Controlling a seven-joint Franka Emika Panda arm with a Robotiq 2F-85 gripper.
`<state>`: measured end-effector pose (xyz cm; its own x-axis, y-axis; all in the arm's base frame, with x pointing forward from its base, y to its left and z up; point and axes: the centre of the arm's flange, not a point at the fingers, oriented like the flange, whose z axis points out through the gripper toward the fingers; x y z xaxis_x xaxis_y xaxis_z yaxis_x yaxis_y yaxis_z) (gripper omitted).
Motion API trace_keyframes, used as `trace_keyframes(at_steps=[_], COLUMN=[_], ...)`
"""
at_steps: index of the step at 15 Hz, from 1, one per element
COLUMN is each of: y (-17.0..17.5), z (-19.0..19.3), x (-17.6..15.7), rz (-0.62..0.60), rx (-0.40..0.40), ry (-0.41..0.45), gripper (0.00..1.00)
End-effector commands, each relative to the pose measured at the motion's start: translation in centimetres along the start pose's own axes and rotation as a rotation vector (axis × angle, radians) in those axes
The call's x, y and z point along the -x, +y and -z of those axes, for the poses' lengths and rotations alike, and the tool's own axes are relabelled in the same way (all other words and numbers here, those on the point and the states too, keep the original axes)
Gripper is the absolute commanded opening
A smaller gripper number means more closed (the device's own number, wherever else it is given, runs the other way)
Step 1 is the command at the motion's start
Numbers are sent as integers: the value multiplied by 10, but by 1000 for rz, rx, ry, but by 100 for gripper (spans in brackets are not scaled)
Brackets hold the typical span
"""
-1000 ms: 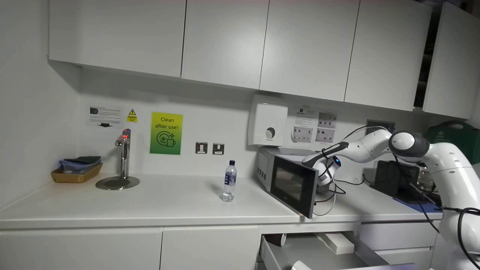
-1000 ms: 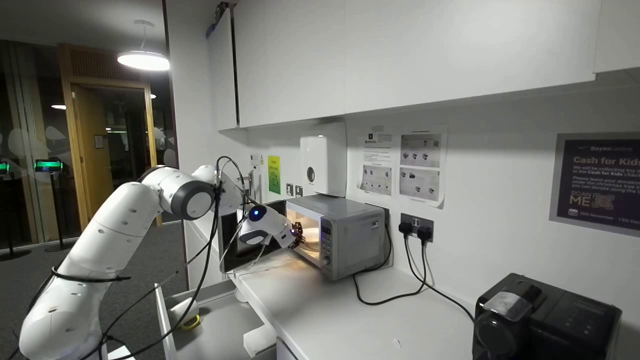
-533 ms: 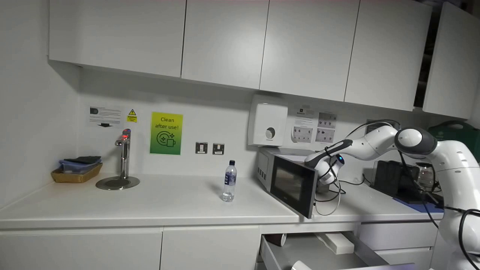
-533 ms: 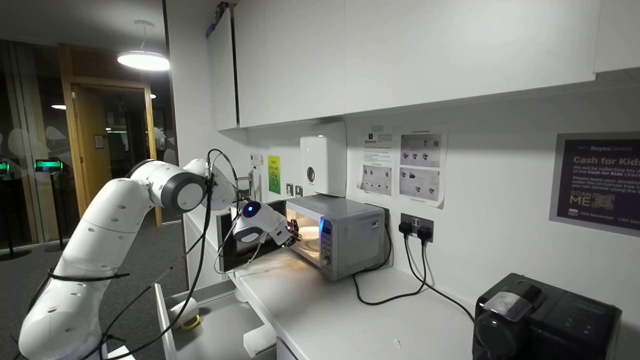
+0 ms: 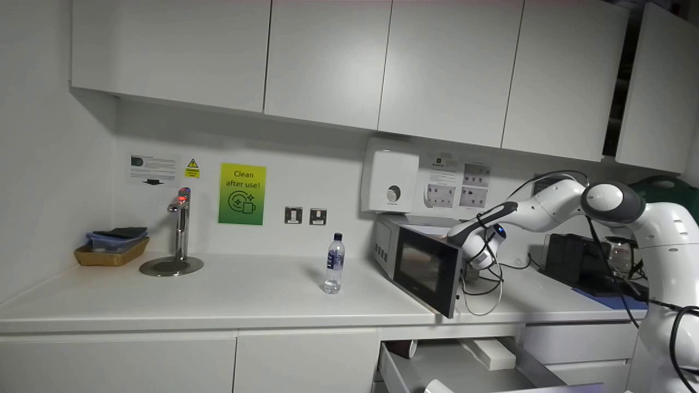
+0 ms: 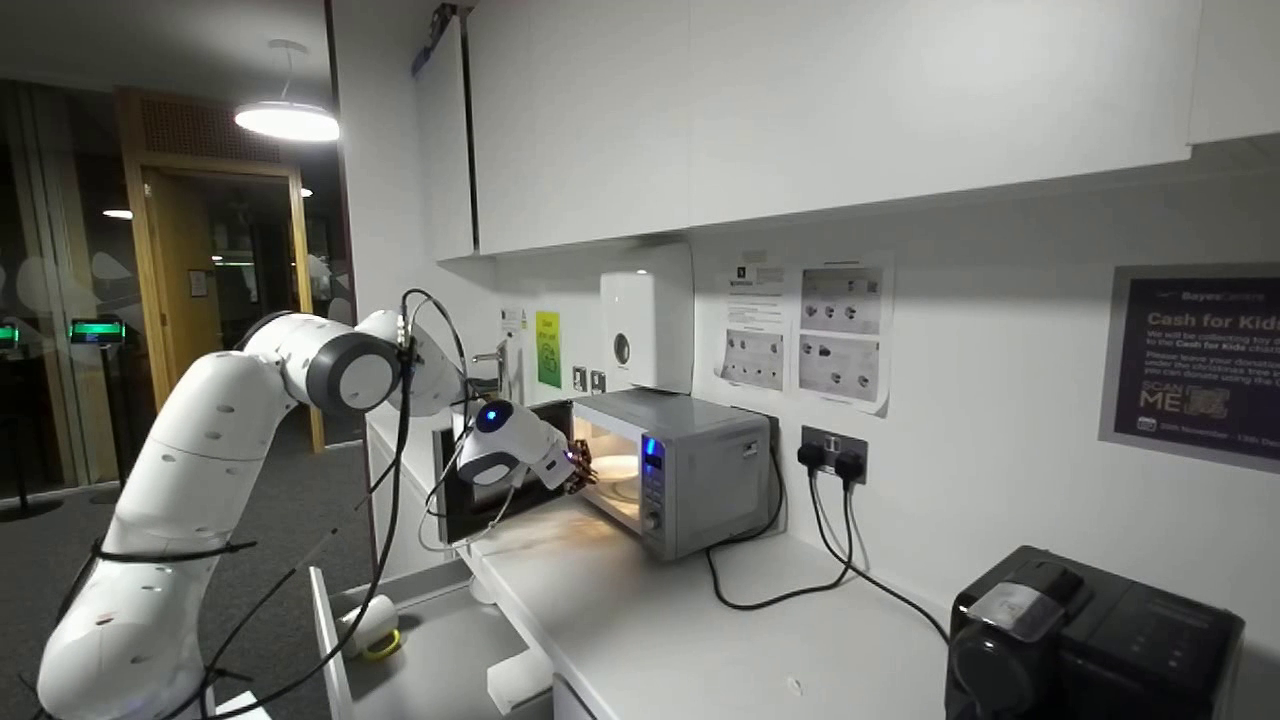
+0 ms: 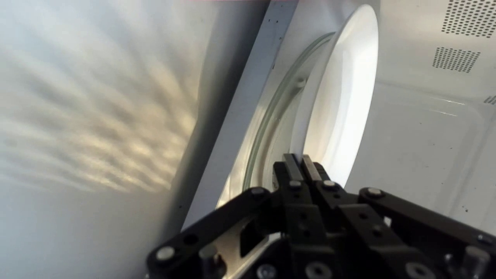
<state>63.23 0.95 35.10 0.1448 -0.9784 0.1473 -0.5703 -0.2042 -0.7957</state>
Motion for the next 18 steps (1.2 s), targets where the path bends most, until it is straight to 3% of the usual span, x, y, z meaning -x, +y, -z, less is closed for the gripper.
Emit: trace_keyframes(at_steps=[1,9,10,18], y=[-9,-19,-14,-13], z=[32,47,22,26], x=[-4,-7,-1,-2], rz=[-6,-14,4,2], rx=[-6,-27,-25,-22], ry=[4,30,17,22], gripper=[1,1,3,3])
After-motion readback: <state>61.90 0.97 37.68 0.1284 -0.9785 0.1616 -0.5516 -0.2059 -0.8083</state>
